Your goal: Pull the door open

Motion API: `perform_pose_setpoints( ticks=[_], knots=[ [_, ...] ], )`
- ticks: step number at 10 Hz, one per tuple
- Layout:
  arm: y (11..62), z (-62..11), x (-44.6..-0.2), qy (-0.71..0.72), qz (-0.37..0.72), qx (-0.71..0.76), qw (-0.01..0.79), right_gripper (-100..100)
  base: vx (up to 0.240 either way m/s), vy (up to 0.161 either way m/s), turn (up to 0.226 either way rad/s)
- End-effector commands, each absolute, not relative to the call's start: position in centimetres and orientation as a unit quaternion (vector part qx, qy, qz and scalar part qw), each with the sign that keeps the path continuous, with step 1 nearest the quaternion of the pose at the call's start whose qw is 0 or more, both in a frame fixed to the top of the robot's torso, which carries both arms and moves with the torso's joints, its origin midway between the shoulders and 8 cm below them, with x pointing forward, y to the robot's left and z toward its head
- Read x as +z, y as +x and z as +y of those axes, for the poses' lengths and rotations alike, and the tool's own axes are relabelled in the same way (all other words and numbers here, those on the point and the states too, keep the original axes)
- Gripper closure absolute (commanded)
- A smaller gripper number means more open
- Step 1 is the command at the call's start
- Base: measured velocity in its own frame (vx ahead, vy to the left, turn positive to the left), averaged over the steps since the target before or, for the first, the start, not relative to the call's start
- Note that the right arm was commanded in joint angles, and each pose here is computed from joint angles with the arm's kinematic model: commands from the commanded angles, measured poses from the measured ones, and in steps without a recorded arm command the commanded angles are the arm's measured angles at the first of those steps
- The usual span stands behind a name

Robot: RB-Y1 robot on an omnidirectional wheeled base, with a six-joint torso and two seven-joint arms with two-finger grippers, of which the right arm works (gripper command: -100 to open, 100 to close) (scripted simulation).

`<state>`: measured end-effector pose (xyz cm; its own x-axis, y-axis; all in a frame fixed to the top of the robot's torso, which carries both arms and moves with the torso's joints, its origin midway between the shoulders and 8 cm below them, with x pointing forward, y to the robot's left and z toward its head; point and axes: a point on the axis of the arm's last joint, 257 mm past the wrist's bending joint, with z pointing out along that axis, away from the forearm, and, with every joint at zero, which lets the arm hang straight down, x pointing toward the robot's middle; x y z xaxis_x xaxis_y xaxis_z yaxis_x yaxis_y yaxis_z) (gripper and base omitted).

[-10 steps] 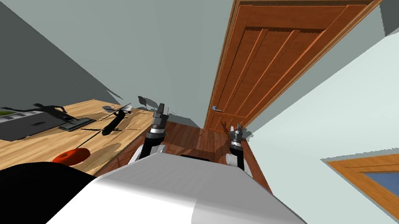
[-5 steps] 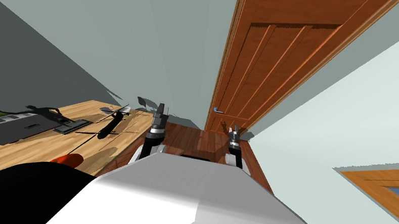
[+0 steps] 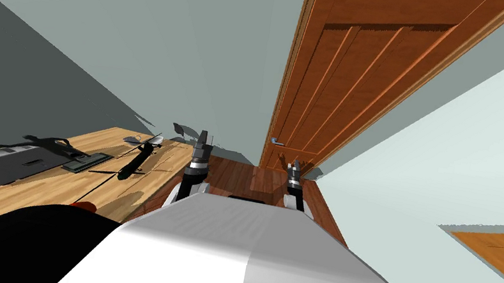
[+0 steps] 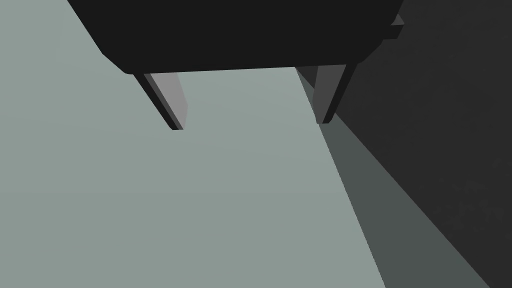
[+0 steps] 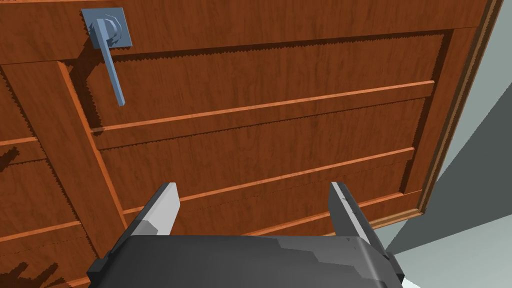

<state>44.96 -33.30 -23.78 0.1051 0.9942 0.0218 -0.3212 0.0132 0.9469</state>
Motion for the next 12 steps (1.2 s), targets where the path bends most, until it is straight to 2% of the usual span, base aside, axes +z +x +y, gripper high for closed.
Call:
perform_pose_setpoints(
  ticks=[1, 12],
  knots=[
    [45.1, -33.5, -24.9, 0.446, 0.389, 0.543, 0.596, -100, 0.099, 0.014, 0.025],
    [45.9, -34.4, -31.9, 0.488, 0.424, 0.509, 0.569, -100, 0.100, 0.013, 0.021]
  ],
)
